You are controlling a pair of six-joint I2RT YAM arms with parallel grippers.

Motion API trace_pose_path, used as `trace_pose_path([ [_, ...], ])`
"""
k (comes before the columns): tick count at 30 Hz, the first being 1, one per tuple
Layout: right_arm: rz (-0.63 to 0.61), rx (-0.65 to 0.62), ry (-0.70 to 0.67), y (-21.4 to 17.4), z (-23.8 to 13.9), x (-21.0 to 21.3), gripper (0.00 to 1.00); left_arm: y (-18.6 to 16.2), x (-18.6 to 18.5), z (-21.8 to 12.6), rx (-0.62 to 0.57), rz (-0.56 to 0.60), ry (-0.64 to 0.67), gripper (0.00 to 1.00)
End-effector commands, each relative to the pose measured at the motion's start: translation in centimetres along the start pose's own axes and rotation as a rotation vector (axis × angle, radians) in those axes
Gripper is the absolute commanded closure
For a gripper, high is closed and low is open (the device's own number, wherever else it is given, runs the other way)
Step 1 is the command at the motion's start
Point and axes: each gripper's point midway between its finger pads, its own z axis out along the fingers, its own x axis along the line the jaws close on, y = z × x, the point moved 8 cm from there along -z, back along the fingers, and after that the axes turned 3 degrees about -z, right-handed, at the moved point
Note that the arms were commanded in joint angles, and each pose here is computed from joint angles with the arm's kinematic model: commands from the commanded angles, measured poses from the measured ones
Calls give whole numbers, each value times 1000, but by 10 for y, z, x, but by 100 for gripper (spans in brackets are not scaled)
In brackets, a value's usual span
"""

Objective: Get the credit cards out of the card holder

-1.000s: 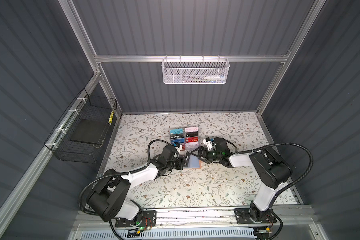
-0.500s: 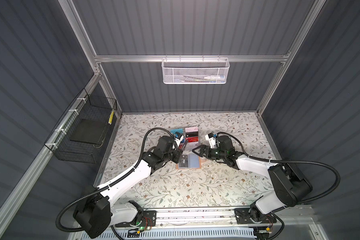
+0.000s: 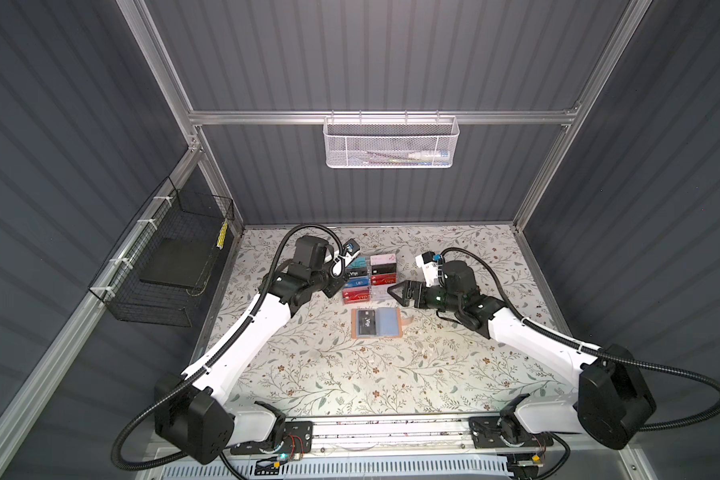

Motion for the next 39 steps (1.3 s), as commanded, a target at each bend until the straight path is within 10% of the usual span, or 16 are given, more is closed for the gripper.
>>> trace_pose_path([
  [1,-96,-39,-76,21,-8,15,1,-6,-2,10,72,191,-39,100],
  [39,-328,-30,-230,-13,23,-3,1,-23,28,95,181,382,-385,100],
])
